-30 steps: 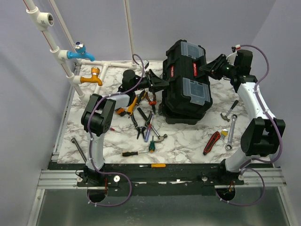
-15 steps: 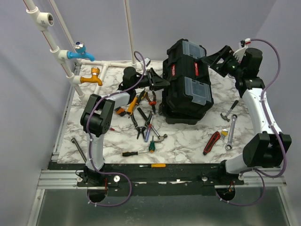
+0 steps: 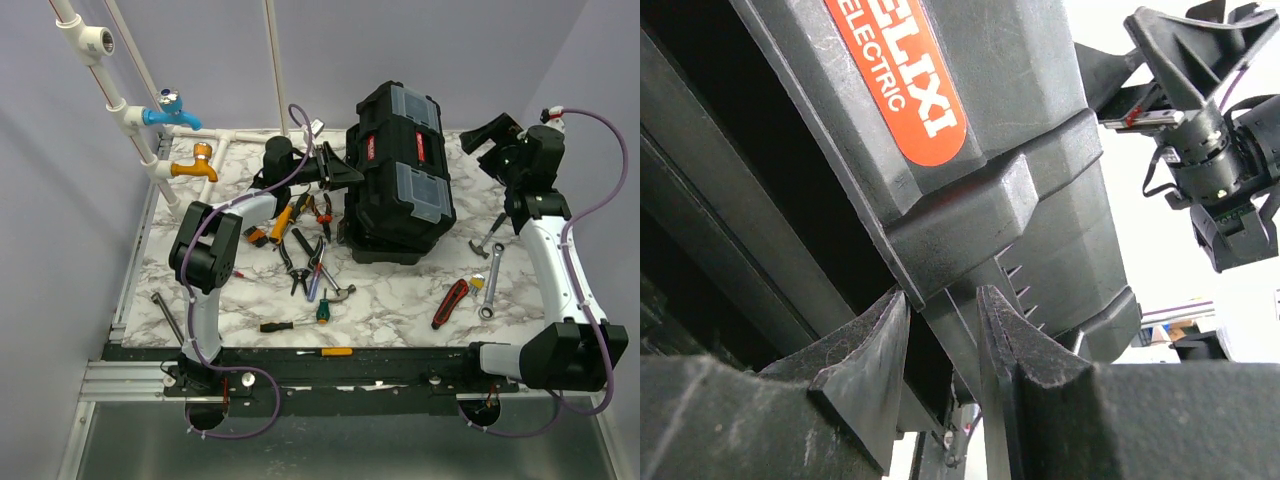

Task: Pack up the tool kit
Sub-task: Open the toolbox at the center of the board.

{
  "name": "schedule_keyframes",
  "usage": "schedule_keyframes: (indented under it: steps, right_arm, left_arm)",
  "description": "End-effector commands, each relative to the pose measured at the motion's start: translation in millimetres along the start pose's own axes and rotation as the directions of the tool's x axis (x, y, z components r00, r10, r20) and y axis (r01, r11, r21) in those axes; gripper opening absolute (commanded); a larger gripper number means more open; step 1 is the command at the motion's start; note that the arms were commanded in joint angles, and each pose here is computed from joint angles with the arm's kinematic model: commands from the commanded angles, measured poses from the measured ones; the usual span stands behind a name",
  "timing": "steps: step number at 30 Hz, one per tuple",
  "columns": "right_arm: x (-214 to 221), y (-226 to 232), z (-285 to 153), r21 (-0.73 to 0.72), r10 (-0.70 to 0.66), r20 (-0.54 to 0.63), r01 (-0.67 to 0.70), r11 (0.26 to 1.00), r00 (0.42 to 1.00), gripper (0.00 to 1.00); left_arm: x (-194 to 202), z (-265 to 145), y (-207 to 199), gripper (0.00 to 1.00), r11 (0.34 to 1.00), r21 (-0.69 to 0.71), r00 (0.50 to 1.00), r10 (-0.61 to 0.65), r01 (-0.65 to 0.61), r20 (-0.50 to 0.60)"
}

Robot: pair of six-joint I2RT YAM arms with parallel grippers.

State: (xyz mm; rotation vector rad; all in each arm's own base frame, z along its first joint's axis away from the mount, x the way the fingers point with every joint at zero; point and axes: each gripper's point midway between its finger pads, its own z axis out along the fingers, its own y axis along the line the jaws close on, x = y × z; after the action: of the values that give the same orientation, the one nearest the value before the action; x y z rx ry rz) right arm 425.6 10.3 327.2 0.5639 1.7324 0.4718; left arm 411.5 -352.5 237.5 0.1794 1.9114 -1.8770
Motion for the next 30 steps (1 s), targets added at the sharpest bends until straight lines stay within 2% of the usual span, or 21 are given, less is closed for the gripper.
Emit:
schedule_keyframes:
  steps: [1, 6, 10, 17, 20, 24, 27, 30]
  right_arm:
    - [16.2, -43.5, 7.6, 0.174, 0.028, 0.005, -0.028, 0.984, 1.000, 0.91]
    - [36.2, -72.2, 5.9, 0.281, 0.069, -0.006, -0.065, 0.957, 0.998, 0.87]
    - [48.6, -91.6, -2.5, 0.348, 0.083, 0.001, -0.078, 0.934, 0.997, 0.79]
    - [97.5, -120.0, -19.2, 0.393, 0.136, -0.058, -0.103, 0.914, 0.989, 0.56]
    - [127.2, -121.1, -20.4, 0.339, 0.191, -0.101, -0.147, 0.929, 0.976, 0.43]
    - [167.2, -110.2, -19.8, 0.208, 0.210, -0.224, -0.164, 0.964, 0.952, 0.19]
    - [183.9, -103.0, -18.1, 0.130, 0.229, -0.262, -0.201, 0.971, 0.938, 0.01]
    - [195.7, -94.8, -15.9, 0.061, 0.241, -0.300, -0.234, 0.970, 0.923, 0.01]
  left_arm:
    - [0.7, 4.5, -53.9, 0.33, 0.986, 0.094, 0.990, 0.138, -0.135, -0.019]
    - [3.3, 6.4, -58.6, 0.33, 0.984, 0.093, 0.987, 0.156, -0.154, -0.024]
    - [5.2, 7.5, -62.7, 0.33, 0.983, 0.087, 0.986, 0.164, -0.160, -0.038]
    - [8.2, 8.5, -68.3, 0.33, 0.980, 0.076, 0.981, 0.187, -0.183, -0.044]
    - [7.5, 11.0, -71.6, 0.33, 0.980, 0.084, 0.982, 0.185, -0.181, -0.047]
    - [8.7, 13.2, -75.7, 0.33, 0.978, 0.082, 0.979, 0.197, -0.192, -0.053]
    - [9.6, 16.6, -76.1, 0.33, 0.977, 0.075, 0.978, 0.202, -0.198, -0.057]
    - [11.3, 25.4, -76.2, 0.33, 0.979, 0.079, 0.978, 0.196, -0.191, -0.065]
